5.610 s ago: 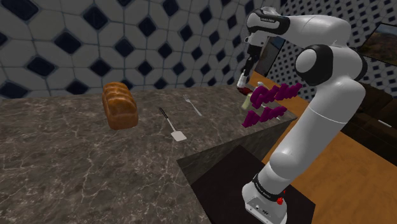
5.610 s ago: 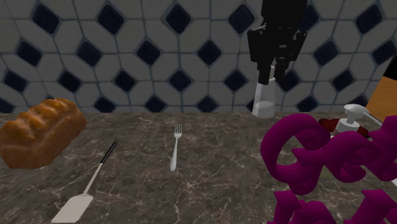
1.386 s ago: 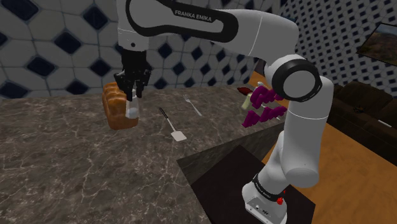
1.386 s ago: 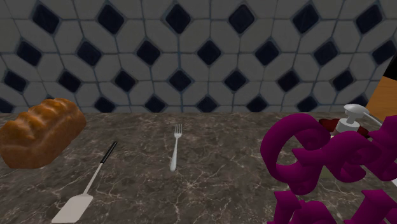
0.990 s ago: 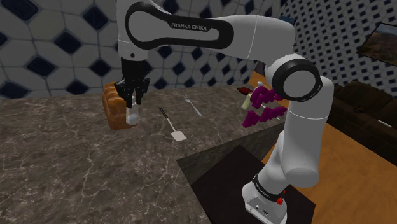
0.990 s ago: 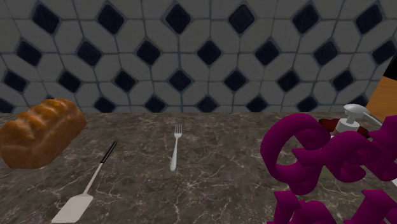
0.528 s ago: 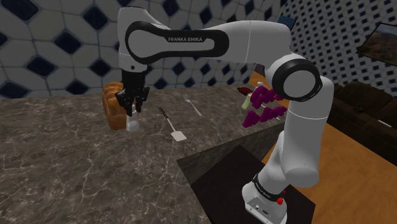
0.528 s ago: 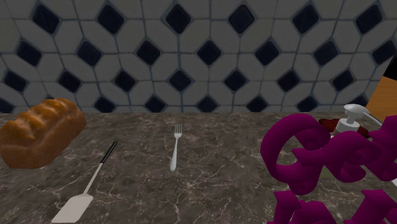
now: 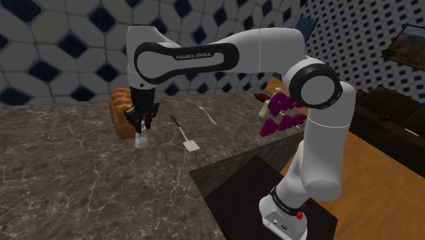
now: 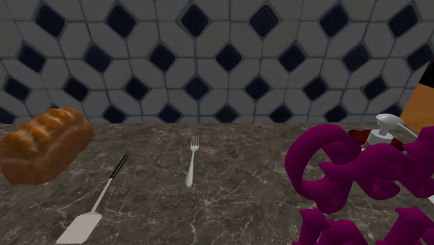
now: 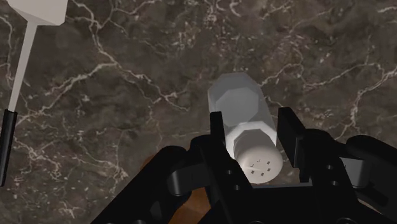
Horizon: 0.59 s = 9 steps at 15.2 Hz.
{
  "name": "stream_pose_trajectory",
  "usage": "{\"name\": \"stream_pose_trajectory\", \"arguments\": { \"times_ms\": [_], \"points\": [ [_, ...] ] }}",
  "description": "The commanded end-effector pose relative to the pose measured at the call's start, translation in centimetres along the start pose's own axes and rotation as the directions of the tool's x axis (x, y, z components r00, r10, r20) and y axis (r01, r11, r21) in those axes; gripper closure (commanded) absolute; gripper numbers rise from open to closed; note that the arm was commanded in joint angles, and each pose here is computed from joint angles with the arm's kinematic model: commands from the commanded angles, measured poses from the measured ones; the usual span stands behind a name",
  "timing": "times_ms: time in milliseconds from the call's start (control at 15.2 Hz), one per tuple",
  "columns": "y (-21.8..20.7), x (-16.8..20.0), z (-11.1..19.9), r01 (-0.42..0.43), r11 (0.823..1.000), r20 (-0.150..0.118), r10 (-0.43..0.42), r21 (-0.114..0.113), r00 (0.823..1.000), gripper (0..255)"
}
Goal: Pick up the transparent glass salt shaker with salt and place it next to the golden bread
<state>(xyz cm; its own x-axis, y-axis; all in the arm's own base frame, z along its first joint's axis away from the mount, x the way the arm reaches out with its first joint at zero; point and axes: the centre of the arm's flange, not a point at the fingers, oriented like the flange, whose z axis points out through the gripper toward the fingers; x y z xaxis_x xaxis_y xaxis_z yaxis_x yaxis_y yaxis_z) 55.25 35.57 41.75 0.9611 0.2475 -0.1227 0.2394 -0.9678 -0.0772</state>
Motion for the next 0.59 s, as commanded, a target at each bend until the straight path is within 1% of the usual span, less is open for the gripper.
{"name": "stream_pose_trajectory", "arguments": {
  "times_ms": [0, 396, 528],
  "points": [
    [0.1, 0.2, 1.1, 0.0, 1.0, -0.001, 0.0, 0.0, 1.0, 255],
    [0.3, 0.6, 4.3, 0.0, 1.0, -0.001, 0.0, 0.0, 1.0, 255],
    [0.3, 0.6, 4.3, 0.0, 1.0, -0.001, 0.0, 0.0, 1.0, 255]
  ]
}}
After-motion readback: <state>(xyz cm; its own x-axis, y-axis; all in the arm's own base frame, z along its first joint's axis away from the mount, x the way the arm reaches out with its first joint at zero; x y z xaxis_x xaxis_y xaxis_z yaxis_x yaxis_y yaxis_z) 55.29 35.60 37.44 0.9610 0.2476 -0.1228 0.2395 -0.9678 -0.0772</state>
